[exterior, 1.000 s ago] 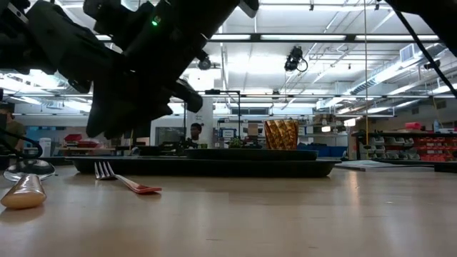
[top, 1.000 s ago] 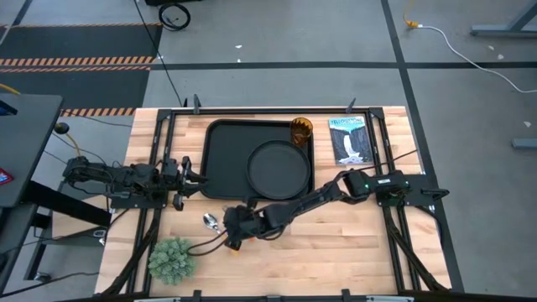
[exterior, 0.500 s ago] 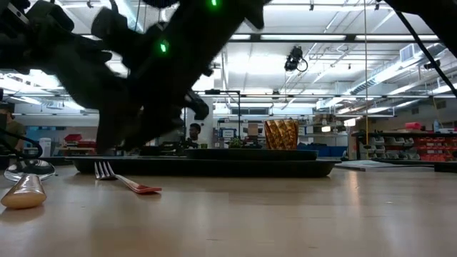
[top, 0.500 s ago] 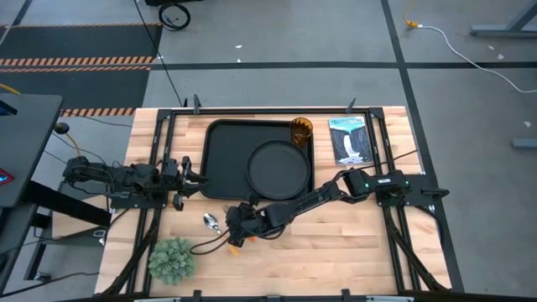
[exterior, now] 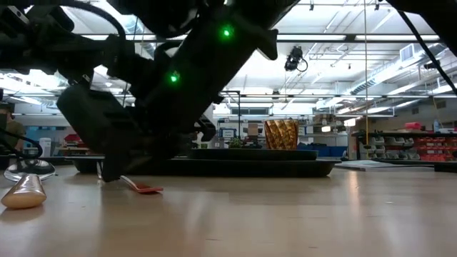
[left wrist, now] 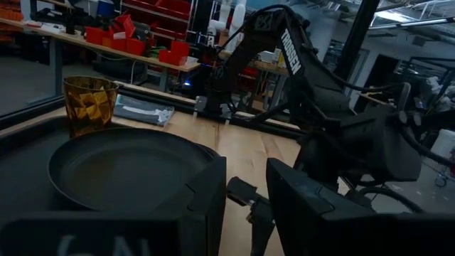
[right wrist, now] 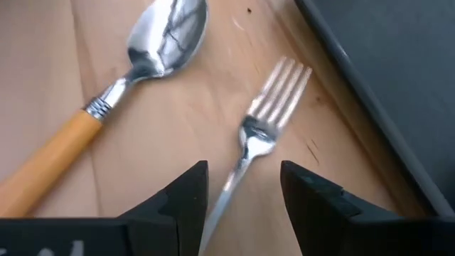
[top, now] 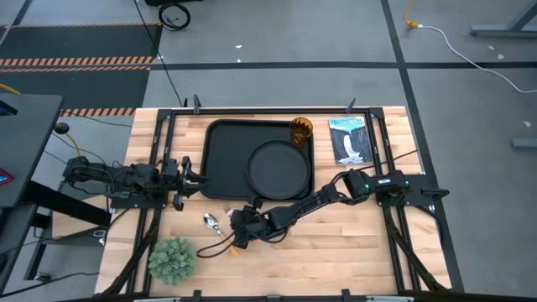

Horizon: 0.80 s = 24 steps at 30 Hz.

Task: Pick and place plate/cup/fork/spoon on tray
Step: Put the orange fork on the black tray on the left side of the black plate

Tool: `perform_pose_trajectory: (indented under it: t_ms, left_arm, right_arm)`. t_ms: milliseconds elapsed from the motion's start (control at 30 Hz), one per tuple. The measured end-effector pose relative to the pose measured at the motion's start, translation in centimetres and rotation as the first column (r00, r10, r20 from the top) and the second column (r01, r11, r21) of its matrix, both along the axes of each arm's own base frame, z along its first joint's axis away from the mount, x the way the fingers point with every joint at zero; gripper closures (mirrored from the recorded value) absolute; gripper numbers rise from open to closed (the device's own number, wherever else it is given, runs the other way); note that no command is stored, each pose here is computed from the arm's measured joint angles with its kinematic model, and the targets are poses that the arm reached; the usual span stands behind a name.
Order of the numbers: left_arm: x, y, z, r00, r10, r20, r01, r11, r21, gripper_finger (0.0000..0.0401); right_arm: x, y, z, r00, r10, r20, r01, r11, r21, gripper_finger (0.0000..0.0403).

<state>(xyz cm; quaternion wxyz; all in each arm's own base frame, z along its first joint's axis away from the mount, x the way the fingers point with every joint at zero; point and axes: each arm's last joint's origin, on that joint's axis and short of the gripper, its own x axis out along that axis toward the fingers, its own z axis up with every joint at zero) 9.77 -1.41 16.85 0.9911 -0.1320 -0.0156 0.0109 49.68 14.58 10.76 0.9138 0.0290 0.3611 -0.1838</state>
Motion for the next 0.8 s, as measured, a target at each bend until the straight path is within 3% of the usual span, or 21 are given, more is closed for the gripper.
perform_pose_trajectory:
  t_ms: [800]
  left_arm:
    - [0.00, 0.00, 0.00, 1.000, 0.001, 0.000, -0.001, 1.000, 0.000, 0.0291]
  right_arm:
    - [-0.24, 0.07, -0.16, 0.999, -0.048, -0.010, 0.049, 0.996, 0.072, 0.0310]
